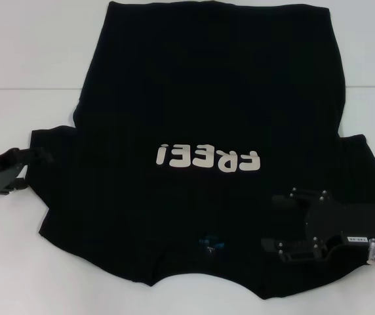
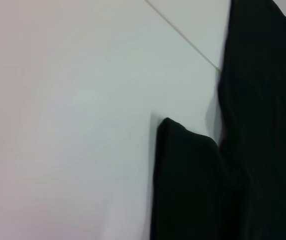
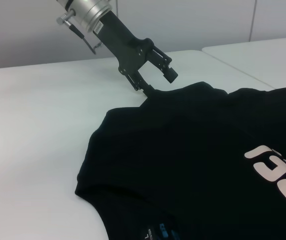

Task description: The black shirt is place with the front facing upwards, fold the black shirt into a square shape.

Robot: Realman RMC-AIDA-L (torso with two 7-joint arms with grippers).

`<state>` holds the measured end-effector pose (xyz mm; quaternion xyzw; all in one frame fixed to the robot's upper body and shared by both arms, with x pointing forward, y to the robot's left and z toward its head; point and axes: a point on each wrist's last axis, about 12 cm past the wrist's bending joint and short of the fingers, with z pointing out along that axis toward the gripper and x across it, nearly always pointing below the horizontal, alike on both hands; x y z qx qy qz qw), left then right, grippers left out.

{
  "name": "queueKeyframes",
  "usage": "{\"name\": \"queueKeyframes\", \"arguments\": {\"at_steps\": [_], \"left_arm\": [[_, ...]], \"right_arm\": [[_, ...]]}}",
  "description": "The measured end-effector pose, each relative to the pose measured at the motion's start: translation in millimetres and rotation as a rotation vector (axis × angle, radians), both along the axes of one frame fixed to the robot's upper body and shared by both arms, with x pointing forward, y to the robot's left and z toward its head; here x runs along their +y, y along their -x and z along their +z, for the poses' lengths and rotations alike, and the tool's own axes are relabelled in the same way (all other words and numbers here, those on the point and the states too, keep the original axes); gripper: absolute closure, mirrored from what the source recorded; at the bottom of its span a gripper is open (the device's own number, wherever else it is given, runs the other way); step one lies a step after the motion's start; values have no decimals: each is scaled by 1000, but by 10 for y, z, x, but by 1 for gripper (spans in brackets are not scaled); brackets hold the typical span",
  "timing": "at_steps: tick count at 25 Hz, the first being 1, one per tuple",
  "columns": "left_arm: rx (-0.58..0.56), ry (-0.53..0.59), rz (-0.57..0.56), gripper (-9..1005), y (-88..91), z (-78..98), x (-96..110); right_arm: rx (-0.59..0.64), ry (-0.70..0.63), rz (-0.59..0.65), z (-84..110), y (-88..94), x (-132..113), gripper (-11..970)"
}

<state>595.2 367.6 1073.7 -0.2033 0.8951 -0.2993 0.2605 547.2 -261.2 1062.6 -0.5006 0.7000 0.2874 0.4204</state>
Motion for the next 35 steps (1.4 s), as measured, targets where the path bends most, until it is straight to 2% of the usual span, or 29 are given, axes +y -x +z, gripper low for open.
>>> {"name": "queueKeyframes", "arguments": {"at_steps": [4, 13, 22, 32, 35], "left_arm": [[2, 2, 11, 63, 20, -14, 24], [1, 11, -13, 62, -17, -8, -70], [-8, -1, -23, 119, -27, 0, -73], [-27, -63, -96, 183, -83, 36, -162], [-32, -80, -92, 295, -100, 31, -163]], "right_arm": [[0, 0, 0, -1, 1, 2, 51], [-1, 0, 1, 1, -2, 5, 50], [-4, 4, -5, 2, -15, 3, 53], [-6, 1, -7, 5, -18, 4, 55], [-5, 0, -8, 4, -16, 4, 55]]}}
